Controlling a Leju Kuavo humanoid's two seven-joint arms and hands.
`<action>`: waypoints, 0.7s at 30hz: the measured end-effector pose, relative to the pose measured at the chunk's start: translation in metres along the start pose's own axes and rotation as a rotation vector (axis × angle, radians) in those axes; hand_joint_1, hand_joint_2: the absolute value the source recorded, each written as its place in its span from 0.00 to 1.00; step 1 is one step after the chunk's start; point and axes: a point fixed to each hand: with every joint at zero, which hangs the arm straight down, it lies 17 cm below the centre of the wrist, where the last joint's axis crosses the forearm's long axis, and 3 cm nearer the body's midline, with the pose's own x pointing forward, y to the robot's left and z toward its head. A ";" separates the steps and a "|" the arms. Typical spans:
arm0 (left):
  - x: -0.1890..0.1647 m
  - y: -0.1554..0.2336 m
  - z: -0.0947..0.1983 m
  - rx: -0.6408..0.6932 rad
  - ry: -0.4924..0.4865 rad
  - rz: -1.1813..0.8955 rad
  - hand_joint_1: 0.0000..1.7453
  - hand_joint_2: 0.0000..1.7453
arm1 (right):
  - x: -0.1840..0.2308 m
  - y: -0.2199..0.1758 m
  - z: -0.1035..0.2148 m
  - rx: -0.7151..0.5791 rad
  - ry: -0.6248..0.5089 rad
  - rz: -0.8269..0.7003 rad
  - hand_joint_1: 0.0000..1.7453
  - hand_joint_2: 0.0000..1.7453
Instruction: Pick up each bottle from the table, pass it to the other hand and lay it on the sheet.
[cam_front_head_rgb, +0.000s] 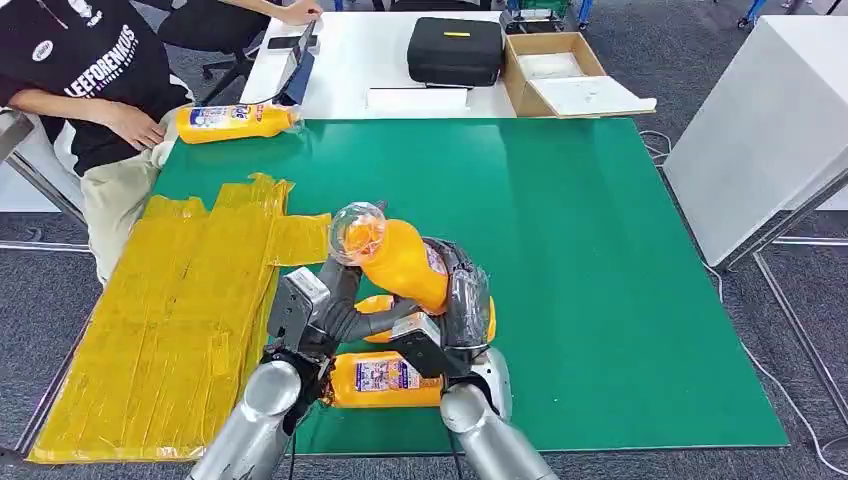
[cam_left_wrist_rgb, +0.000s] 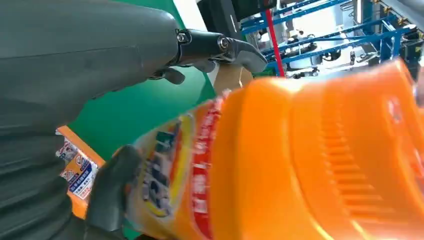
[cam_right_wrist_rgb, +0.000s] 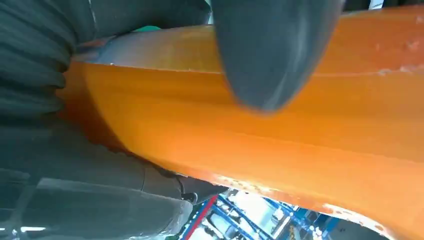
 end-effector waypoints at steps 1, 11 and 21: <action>-0.001 0.000 0.000 0.000 0.002 0.001 0.00 1.00 | 0.002 0.003 0.000 0.008 -0.001 0.001 1.00 1.00; -0.003 0.001 -0.003 0.009 0.007 0.020 0.00 1.00 | 0.007 0.021 -0.003 0.053 -0.004 0.007 1.00 1.00; -0.003 0.017 -0.012 0.050 0.011 0.064 0.00 1.00 | 0.009 0.038 -0.015 0.104 0.019 -0.033 1.00 1.00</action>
